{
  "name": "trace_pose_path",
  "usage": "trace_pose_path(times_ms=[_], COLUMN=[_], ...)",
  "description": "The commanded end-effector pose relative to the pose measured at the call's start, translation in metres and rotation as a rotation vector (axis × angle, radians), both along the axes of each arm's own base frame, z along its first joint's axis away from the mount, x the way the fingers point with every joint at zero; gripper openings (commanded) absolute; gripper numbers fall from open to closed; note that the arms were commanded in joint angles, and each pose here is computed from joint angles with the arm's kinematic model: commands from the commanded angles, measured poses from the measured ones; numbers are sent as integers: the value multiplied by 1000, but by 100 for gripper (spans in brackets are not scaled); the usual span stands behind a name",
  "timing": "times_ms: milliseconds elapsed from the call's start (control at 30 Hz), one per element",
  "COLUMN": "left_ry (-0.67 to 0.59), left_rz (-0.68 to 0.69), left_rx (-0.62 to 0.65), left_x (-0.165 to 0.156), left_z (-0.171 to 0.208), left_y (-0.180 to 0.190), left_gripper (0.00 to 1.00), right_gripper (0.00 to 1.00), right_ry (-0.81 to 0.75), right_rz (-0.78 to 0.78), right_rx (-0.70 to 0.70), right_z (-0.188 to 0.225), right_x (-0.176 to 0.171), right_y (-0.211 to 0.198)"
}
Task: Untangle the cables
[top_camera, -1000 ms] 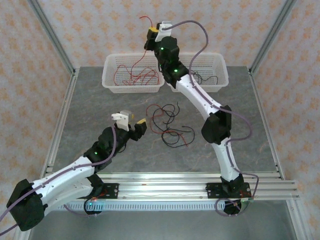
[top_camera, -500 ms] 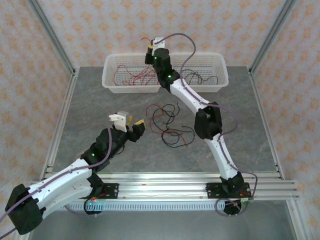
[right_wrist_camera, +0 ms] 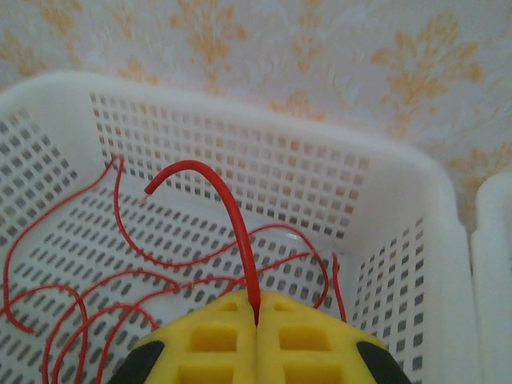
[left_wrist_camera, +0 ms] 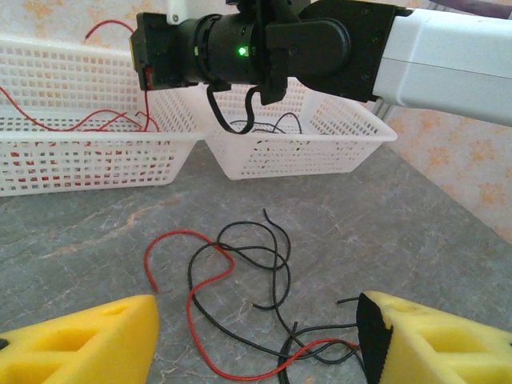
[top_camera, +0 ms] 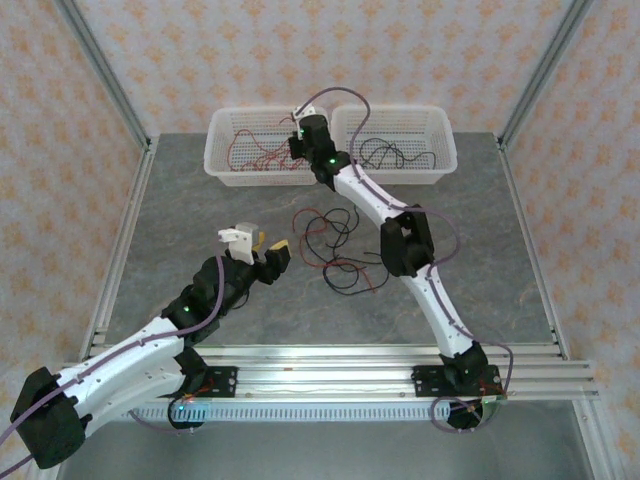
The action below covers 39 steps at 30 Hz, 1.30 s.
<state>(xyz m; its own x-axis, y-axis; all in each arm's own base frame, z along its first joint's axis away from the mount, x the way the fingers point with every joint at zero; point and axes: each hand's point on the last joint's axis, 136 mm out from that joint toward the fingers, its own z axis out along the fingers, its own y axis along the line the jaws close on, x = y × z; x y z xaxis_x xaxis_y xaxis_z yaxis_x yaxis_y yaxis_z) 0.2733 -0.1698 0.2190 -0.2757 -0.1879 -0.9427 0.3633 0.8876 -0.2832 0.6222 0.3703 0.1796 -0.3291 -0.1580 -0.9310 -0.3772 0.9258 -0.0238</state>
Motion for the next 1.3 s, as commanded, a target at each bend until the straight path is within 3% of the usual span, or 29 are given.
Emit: trace_pose_path(times_ms=[0, 200, 367, 600, 900, 1067, 1267], left_ry=[17, 22, 11, -4, 62, 130, 232], left_rz=[-13, -14, 29, 52, 38, 18, -6], left_rx=[-10, -20, -53, -106, -116, -122, -86], left_x=[-3, -3, -2, -6, -3, -1, 2], left_z=[-1, 1, 5, 11, 6, -2, -14], left_y=[-3, -4, 4, 12, 4, -5, -16], left_gripper=[69, 80, 98, 99, 99, 94, 82], right_gripper=[0, 23, 43, 63, 65, 64, 62], right_ry=[22, 37, 22, 13, 165, 300, 336], right_rz=[-4, -51, -72, -102, -212, -293, -339], right_rx=[-25, -16, 8, 62, 158, 146, 93], right_z=[-6, -8, 13, 56, 84, 63, 55], right_x=[0, 2, 1, -9, -48, -85, -138], right_y=[-2, -8, -11, -21, -44, -61, -80])
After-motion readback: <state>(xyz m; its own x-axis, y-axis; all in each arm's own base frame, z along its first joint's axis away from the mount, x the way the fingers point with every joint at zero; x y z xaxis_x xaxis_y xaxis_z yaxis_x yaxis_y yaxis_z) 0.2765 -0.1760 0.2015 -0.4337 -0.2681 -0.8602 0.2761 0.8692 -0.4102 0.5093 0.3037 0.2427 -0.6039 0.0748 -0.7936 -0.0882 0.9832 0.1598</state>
